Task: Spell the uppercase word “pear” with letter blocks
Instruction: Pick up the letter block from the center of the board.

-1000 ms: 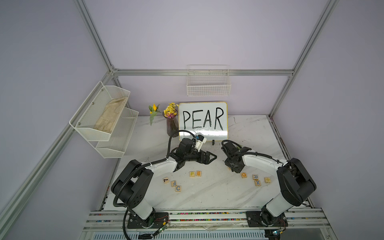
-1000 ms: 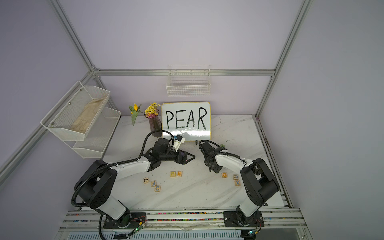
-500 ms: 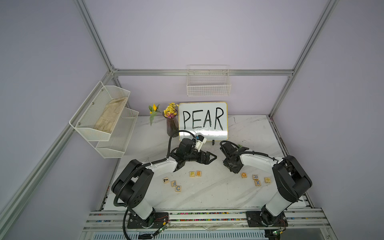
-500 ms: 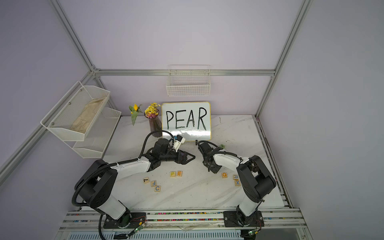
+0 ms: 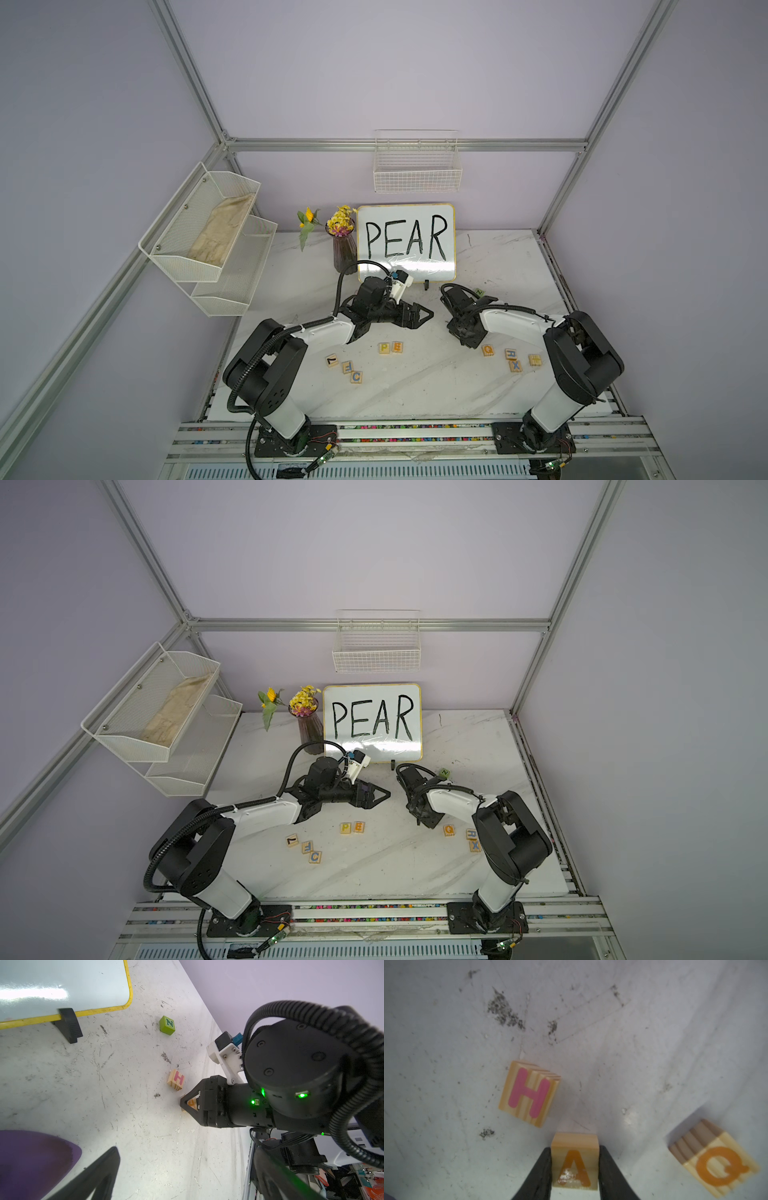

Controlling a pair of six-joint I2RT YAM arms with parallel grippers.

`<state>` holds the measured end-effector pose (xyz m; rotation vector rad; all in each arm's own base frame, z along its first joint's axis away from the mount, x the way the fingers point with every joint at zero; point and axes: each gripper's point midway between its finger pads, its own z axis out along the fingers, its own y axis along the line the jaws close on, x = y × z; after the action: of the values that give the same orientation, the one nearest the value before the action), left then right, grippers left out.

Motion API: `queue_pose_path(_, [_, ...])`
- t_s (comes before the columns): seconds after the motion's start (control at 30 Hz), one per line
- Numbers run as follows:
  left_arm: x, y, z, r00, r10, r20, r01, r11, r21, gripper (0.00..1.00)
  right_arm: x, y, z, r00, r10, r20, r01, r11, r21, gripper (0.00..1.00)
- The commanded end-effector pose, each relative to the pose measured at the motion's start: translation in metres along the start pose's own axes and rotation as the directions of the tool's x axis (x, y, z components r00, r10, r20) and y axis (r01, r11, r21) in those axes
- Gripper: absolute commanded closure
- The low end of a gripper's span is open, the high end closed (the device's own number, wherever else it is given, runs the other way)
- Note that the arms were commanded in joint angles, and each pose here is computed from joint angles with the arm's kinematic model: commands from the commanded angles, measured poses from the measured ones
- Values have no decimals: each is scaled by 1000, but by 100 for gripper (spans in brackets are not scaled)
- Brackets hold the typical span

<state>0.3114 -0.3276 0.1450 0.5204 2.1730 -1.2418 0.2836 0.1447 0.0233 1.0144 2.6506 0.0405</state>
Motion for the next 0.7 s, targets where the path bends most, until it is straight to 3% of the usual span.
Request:
queue_pose_path(0.0, [-41, -27, -7, 991, 101, 89, -105, 994, 37, 0, -11, -6, -8, 999, 14, 52, -15, 1000, 22, 65])
queue_pose_path(0.3, [-44, -26, -18, 989, 107, 106, -106, 994, -13, 0, -23, 26, -48, 975, -177, 134, 185, 982, -48, 69])
queue_pose_path(0.47, [-40, -25, -35, 987, 112, 119, -104, 992, -70, 0, 6, 68, -61, 901, -404, 157, 422, 901, -103, 69])
queue_pose_path(0.67, [-20, -23, -65, 990, 90, 110, -74, 987, -146, 0, 47, 86, -56, 831, -535, 150, 553, 825, -118, 69])
